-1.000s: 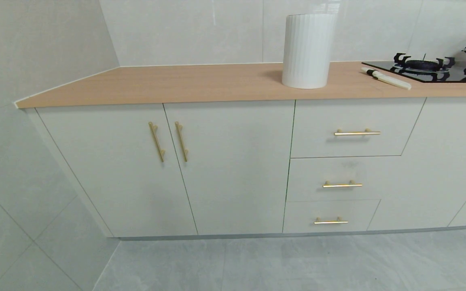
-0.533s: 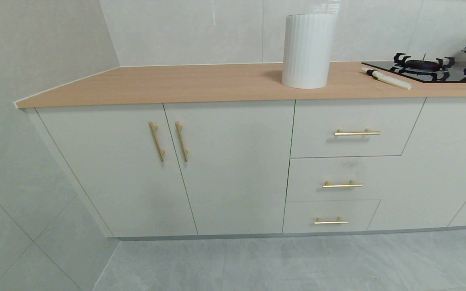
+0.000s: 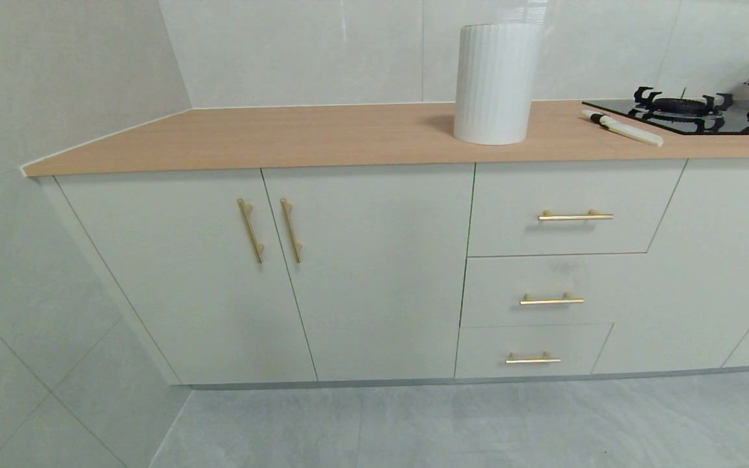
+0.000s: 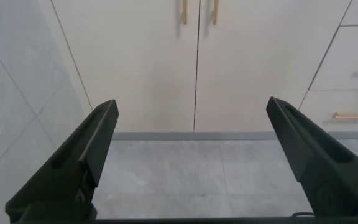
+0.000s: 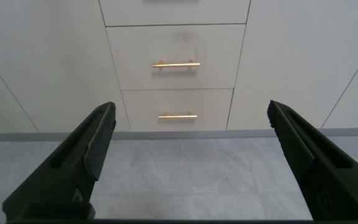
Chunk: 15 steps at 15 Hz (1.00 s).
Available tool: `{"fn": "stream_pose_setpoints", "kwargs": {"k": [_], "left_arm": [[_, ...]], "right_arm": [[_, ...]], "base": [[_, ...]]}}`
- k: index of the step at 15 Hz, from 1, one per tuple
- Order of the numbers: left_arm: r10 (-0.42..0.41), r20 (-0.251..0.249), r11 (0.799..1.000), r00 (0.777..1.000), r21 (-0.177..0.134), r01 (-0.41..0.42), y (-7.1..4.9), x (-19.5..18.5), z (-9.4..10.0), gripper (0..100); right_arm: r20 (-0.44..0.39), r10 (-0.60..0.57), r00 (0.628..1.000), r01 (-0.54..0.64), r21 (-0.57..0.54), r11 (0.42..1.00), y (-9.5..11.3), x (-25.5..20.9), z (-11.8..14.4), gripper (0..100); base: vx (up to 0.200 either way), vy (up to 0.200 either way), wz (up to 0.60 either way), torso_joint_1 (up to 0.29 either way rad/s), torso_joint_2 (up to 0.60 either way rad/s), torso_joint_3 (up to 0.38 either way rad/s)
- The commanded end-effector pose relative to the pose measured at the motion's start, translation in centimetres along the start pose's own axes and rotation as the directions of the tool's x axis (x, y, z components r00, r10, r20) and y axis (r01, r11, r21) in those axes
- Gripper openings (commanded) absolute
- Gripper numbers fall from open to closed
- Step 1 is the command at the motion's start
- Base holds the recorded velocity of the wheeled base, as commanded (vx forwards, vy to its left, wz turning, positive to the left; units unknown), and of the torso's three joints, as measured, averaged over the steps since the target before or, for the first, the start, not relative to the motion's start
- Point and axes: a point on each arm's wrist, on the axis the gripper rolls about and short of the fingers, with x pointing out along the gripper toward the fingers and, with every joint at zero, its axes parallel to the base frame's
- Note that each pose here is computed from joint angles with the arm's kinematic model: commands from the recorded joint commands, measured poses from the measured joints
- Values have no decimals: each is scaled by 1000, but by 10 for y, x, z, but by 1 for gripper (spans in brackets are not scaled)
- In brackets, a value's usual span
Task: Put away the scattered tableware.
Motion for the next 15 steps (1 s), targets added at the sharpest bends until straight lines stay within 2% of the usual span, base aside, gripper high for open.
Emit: {"fn": "stream_pose_setpoints", "kwargs": {"k": [1,15], "left_arm": [[0,1,1000,1000,1,0,0,0,0,100],[-2,1,1000,1000,1,2,0,0,0,100]], "right_arm": [[-4,0,1000,0,0,1000,0,0,0,100],[-3,5,1000,-5,2,1000,0,0,0,100]], "base": [[200,0,0,-12,2,2],[200,0,0,1,3,3]]}}
